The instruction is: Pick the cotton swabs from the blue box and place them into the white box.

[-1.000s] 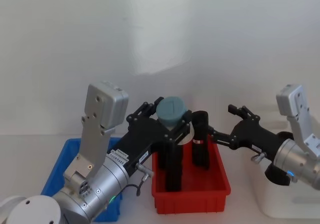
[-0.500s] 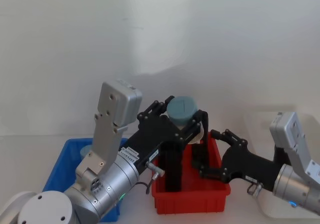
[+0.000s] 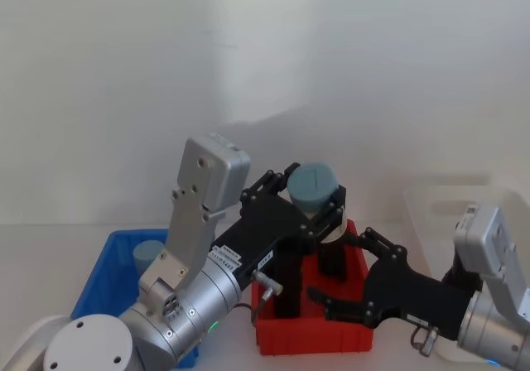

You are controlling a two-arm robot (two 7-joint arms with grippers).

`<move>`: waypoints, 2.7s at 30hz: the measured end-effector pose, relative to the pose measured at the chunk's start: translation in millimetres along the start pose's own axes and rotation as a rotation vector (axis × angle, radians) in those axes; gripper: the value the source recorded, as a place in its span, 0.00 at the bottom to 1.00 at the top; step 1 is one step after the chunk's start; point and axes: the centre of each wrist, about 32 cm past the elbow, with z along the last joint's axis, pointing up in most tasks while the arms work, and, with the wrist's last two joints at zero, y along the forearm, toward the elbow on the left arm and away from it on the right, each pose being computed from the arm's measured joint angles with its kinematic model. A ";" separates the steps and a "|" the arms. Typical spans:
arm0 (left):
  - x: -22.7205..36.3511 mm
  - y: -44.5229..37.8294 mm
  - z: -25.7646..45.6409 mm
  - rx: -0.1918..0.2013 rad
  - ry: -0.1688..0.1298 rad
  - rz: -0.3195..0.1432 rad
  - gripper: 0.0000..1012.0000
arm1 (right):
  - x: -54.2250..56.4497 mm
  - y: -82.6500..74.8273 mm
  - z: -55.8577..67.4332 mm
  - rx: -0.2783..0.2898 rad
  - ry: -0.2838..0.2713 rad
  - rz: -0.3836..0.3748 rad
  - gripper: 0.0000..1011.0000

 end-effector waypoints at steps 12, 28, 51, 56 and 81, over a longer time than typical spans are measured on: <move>1.5 4.2 -3.7 0.017 -0.001 0.021 0.68 | -6.2 -14.3 10.5 -0.024 -0.024 -0.076 0.99; 2.3 12.9 -5.6 0.031 0.004 0.044 0.68 | -8.1 -11.3 17.6 -0.034 -0.027 -0.117 0.99; -8.3 8.4 -9.7 0.045 0.016 0.002 0.68 | 1.8 2.4 24.3 -0.009 -0.020 -0.087 0.99; -9.2 5.6 -10.1 0.041 0.015 -0.008 0.68 | 3.7 5.2 25.5 -0.017 -0.010 -0.070 0.99; -11.5 1.2 -10.7 0.027 0.016 -0.051 0.68 | 10.1 15.0 29.0 -0.039 0.038 -0.045 0.99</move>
